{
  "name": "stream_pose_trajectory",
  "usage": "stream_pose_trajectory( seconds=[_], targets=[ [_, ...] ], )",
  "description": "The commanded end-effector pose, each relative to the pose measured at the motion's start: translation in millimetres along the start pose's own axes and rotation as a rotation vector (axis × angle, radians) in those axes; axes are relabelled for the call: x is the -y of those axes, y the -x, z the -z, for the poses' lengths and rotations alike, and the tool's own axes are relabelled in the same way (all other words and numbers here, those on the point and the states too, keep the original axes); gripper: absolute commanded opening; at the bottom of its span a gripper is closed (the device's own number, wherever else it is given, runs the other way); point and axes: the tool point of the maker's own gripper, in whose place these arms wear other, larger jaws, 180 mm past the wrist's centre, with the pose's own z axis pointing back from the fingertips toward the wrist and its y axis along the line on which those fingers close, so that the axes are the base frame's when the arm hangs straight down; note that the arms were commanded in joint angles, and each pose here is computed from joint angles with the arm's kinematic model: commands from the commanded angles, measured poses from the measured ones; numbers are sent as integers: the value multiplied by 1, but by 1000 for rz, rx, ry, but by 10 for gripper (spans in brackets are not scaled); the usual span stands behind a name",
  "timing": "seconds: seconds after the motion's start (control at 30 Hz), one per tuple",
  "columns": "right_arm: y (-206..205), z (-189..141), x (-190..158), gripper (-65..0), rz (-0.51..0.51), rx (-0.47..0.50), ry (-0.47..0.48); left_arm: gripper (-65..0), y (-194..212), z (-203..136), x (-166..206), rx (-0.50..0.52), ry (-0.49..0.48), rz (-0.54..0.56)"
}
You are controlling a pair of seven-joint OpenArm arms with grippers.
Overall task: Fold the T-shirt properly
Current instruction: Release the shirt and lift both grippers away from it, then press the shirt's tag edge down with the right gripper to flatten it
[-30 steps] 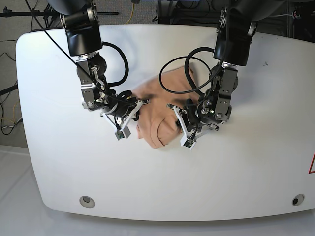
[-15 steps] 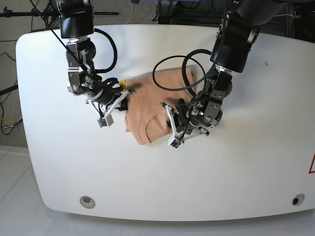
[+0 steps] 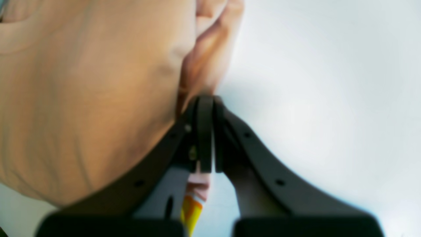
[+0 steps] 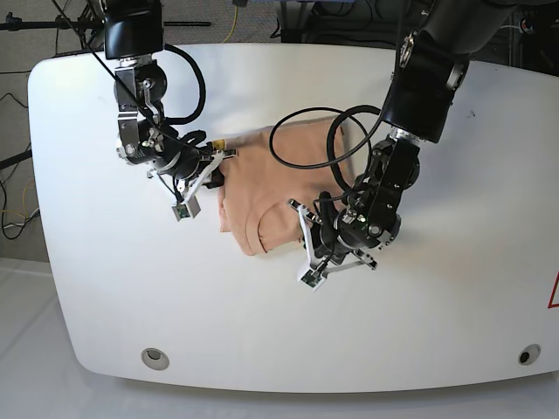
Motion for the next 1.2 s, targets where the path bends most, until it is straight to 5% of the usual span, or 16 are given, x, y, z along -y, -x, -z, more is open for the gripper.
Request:
stream_pose_trajectory(
  seconds=[0.0, 0.37, 0.77, 1.17],
  targets=[
    [0, -2, 8, -645, -12, -23, 30, -650, -42, -20, -5, 103, -23, 29],
    [-29, -32, 23, -645, 39, 68, 99, -650, -75, -69, -4, 178, -76, 91],
    [-18, -83, 21, -645, -18, 65, 142, -650, -16, -90, -16, 109, -129, 128],
    [34, -87, -1, -645, -21, -70, 100, -650, 53, -111, -83, 5, -267, -32]
  ],
)
